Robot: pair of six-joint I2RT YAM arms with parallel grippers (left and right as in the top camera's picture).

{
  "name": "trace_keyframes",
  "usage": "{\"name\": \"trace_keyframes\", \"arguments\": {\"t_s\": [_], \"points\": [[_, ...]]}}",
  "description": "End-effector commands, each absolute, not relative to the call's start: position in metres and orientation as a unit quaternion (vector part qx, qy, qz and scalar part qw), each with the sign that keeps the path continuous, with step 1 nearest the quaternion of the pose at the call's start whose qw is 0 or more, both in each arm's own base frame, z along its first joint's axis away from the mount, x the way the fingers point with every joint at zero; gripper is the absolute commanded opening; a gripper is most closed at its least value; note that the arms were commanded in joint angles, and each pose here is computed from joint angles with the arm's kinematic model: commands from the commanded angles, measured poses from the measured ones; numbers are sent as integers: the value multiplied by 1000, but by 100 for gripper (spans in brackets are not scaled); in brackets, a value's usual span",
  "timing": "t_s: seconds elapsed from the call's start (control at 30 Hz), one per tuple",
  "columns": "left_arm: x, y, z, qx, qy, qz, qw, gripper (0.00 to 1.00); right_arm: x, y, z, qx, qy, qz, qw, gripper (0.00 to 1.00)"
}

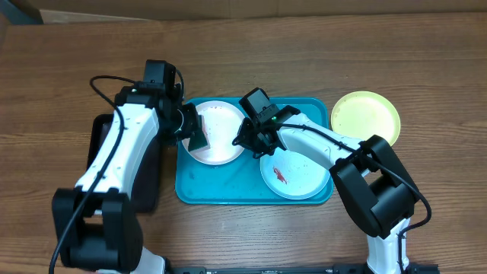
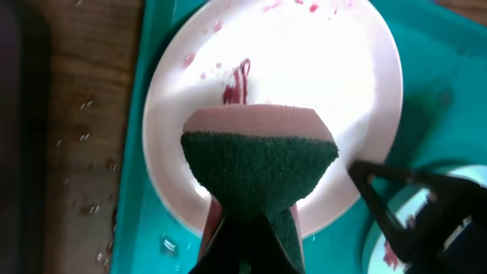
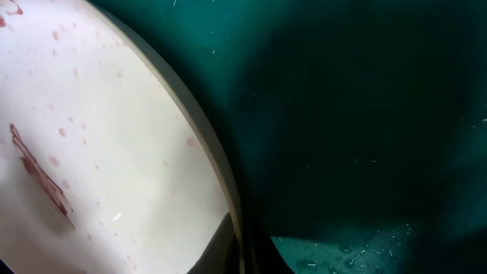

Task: Clean dirty plates on tray and stack at the side
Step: 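Move the sponge with left gripper onto the left white plate, then scrub the white plate with the sponge while right gripper holds rim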

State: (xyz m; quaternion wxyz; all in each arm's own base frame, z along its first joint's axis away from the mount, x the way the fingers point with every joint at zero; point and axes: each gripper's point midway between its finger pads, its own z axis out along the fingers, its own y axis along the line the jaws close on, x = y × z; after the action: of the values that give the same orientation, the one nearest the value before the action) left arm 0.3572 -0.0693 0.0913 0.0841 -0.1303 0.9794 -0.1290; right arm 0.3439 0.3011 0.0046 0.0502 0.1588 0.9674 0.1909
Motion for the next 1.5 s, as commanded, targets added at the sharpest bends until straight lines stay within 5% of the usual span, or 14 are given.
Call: {"name": "trace_keyframes", "arguments": {"t_s": [0.0, 0.43, 1.13, 1.47], "points": [[361, -83, 82, -94, 979, -162, 76, 4, 343, 284, -11, 169, 973, 150, 54, 4], [384, -116, 80, -76, 972, -194, 112, 4, 338, 267, -3, 162, 981, 93, 51, 4], [386, -129, 10, -130, 980, -135, 64, 4, 341, 269, -2, 150, 982, 97, 56, 4], [364, -28, -4, -160, 979, 116, 47, 4, 341, 268, -2, 151, 982, 96, 58, 4]]}}
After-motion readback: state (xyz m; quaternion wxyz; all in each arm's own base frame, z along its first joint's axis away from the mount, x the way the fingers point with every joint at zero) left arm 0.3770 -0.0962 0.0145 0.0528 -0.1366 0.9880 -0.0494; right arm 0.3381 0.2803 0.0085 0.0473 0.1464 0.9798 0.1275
